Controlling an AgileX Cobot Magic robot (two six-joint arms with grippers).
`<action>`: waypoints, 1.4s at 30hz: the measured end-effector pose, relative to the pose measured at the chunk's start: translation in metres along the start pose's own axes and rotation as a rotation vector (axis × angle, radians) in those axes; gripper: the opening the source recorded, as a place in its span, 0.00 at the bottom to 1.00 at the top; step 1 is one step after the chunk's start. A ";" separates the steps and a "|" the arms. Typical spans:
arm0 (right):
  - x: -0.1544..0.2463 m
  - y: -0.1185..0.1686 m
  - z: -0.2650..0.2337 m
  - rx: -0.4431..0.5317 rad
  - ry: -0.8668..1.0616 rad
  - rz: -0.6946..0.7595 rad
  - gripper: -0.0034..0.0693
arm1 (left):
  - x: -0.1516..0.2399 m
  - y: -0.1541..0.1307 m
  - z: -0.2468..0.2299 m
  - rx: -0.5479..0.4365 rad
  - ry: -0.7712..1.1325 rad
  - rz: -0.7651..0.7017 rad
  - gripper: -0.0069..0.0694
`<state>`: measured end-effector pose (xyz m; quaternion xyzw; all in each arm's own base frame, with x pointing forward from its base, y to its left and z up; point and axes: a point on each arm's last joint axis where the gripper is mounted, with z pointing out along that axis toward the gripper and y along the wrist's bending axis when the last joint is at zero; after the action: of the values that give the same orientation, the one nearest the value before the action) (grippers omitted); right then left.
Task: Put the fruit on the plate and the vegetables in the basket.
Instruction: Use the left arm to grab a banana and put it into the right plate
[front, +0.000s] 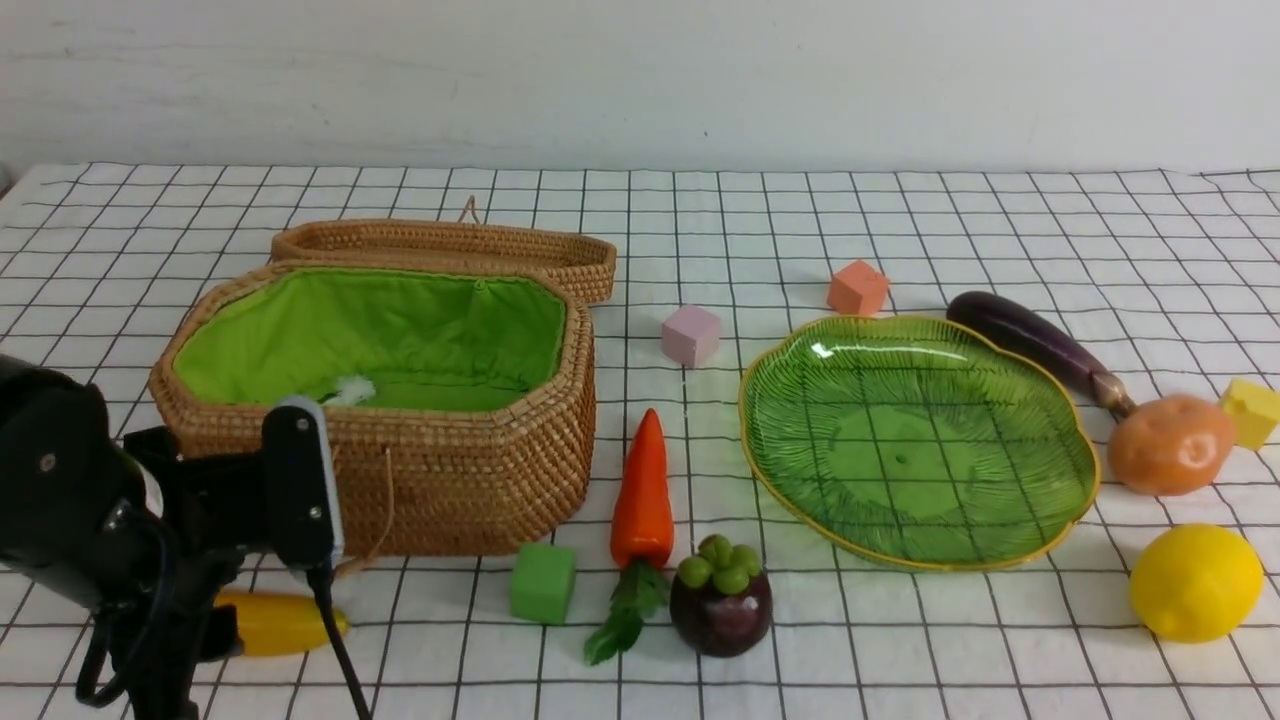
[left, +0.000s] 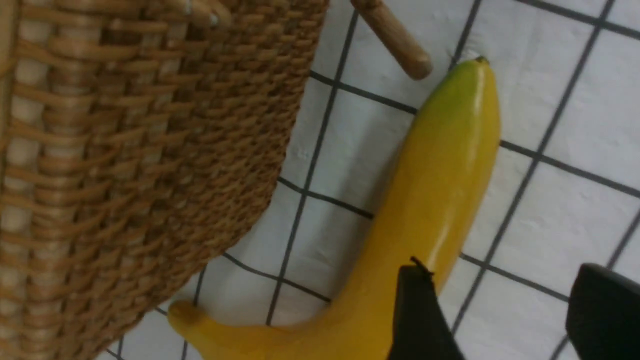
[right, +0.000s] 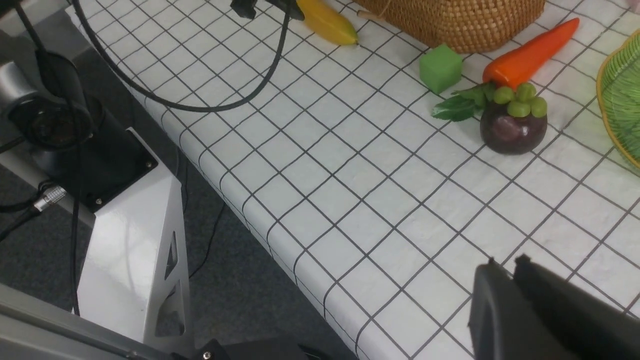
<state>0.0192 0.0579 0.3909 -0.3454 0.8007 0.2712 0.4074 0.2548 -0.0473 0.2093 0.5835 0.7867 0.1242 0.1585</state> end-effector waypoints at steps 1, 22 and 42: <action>0.000 0.000 0.000 0.000 0.000 0.000 0.14 | -0.001 0.001 0.005 -0.002 0.002 0.010 0.65; 0.000 0.000 0.000 0.000 0.000 0.022 0.17 | 0.005 -0.007 0.048 0.153 0.141 0.092 0.49; -0.002 -0.030 -0.005 0.333 -0.077 0.346 0.18 | -0.164 -0.047 -0.139 0.242 -0.723 -0.318 0.49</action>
<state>0.0409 0.0361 0.3903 -0.1208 0.8655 0.2142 0.4363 0.2033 -0.2194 0.3361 0.4750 0.7698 -0.2084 0.3721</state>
